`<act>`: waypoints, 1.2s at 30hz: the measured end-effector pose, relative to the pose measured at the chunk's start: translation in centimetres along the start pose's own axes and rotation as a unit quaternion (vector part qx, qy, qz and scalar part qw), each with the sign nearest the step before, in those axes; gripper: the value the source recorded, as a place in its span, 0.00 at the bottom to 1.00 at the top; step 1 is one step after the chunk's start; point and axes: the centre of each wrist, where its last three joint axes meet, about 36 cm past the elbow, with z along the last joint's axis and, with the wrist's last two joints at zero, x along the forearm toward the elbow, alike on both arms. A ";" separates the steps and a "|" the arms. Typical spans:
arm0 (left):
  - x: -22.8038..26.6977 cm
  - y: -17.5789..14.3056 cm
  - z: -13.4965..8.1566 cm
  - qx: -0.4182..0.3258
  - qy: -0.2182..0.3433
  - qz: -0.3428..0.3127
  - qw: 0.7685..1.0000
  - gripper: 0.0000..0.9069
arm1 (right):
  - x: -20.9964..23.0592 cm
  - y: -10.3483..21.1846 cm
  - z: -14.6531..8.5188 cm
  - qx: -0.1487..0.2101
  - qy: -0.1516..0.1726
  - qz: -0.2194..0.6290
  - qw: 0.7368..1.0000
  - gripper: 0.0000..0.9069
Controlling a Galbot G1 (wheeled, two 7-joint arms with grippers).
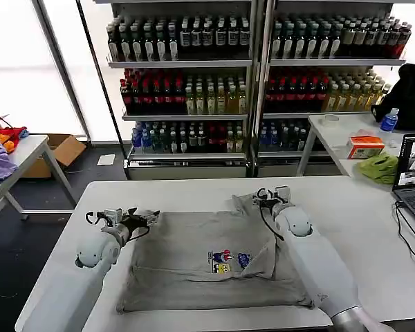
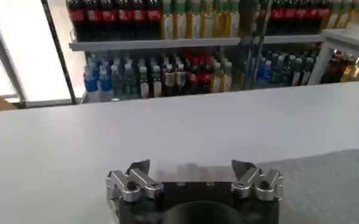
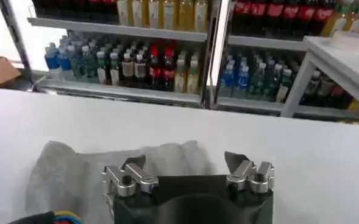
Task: Fold and organize the clothes.
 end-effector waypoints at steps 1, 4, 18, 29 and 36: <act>0.0 0.1 0.1 -0.001 0.001 -0.001 1.000 0.34 | 0.0 0.0 0.1 0.000 0.001 0.000 1.000 1.00; 0.0 0.1 0.6 -0.004 0.008 -0.001 1.000 0.08 | -0.1 0.0 0.6 0.002 0.005 0.002 1.000 0.64; -0.1 -0.6 1.5 -0.010 0.018 0.006 1.000 0.00 | 1.0 -0.7 2.4 0.004 0.010 -0.001 1.000 0.00; 0.3 -1.5 1.7 0.000 0.001 0.014 1.000 0.00 | 2.8 -0.7 3.0 -0.010 0.000 -0.006 1.000 0.00; 1.1 -1.9 1.2 0.010 -0.032 0.011 0.999 0.00 | 4.9 -0.8 1.6 -0.035 -0.028 -0.017 0.999 0.00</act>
